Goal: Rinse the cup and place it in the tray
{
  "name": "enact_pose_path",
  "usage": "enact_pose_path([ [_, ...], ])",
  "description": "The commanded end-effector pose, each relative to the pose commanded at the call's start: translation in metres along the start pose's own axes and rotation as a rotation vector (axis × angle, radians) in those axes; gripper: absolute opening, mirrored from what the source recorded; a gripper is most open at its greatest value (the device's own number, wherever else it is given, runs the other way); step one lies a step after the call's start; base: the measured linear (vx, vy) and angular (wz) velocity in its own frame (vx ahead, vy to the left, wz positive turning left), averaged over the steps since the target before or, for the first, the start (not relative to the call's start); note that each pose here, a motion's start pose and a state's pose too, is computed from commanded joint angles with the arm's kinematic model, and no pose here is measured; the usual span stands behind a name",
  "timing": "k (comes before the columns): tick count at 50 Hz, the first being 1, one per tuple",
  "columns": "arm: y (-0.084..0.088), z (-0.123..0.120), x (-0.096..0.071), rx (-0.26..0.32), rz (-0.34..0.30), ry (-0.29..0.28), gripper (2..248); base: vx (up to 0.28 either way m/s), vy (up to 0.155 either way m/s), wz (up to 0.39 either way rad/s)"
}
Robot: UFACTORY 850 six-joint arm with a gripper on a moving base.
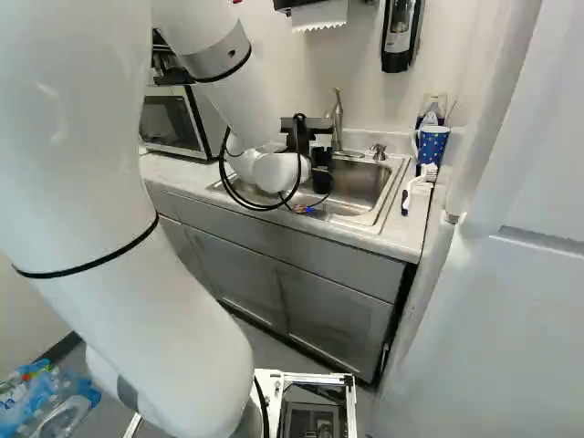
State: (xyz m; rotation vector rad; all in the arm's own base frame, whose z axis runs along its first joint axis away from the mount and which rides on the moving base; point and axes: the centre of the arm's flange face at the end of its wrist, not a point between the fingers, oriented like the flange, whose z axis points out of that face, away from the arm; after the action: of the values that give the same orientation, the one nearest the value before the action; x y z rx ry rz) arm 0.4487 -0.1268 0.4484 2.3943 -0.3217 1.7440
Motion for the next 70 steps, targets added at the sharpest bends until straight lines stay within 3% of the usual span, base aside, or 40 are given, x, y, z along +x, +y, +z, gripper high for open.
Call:
enact_pose_path([
  [70,0.0000,0.0000,0.0000,0.000,0.000,0.000,111,0.000,0.000,0.000],
])
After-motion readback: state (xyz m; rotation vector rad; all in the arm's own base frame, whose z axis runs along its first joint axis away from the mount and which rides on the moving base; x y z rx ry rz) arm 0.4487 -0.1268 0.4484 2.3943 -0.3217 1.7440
